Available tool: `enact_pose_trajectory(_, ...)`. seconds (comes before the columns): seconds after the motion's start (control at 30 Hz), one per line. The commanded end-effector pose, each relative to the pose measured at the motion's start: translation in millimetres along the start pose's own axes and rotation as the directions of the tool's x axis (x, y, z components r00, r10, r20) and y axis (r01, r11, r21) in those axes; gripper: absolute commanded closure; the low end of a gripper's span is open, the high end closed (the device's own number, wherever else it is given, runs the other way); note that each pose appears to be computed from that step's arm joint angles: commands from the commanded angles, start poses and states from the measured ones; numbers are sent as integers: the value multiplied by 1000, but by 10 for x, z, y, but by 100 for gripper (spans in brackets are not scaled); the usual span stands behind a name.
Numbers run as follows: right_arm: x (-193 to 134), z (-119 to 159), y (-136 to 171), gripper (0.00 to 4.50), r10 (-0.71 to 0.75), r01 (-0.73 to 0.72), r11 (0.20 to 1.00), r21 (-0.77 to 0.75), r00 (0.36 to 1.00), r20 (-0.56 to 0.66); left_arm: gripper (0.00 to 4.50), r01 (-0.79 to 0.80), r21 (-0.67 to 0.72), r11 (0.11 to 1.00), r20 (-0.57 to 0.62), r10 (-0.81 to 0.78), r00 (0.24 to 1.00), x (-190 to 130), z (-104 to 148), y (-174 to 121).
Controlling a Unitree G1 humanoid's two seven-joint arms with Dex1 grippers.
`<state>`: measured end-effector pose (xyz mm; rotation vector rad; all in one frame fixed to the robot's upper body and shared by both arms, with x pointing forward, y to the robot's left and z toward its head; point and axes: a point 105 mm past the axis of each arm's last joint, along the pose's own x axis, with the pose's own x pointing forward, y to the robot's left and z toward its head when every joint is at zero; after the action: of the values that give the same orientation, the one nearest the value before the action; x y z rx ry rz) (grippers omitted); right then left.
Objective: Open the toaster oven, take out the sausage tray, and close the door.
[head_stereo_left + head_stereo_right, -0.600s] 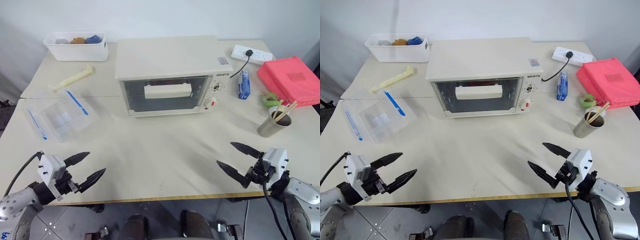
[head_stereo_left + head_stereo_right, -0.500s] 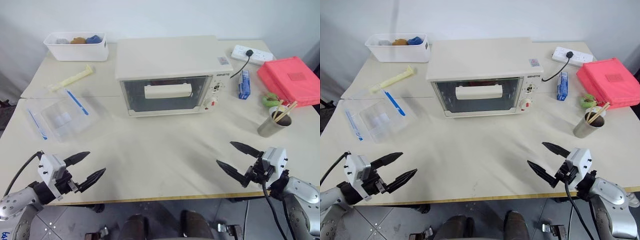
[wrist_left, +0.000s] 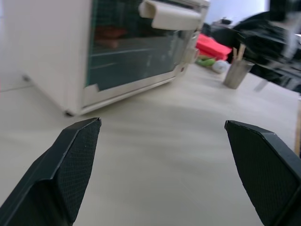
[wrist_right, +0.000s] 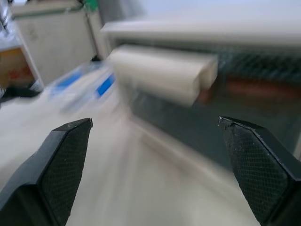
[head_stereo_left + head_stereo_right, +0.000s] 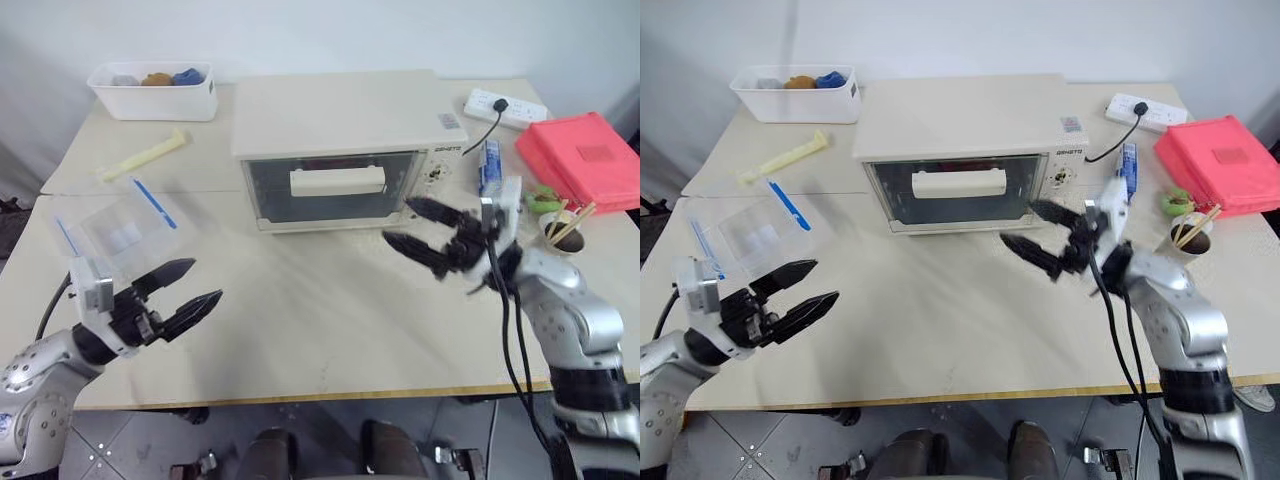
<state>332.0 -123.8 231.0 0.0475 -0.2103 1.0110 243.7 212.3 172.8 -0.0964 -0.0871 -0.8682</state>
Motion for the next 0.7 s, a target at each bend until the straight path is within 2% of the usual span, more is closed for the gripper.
enact_pose_trajectory(0.03,124,18,-3,0,24,-24,1000,-5,1000,13,2,15,11,1000,17,-15,1000,37,46,-54)
enact_pose_trajectory(0.27,273,38,156,0,146,-145,989,-22,989,23,2,12,11,1000,13,-12,1000,61,28,-56)
enact_pose_trajectory(0.43,217,126,372,0,296,-285,947,-146,953,60,2,-48,-10,999,52,49,997,67,80,31)
enact_pose_trajectory(0.63,33,-170,511,0,383,-395,868,-301,918,-101,2,-76,-38,996,66,78,995,70,111,158)
enact_pose_trajectory(0.7,-34,-286,539,0,396,-426,836,-345,905,-156,42,-77,-45,996,105,81,991,130,168,245)
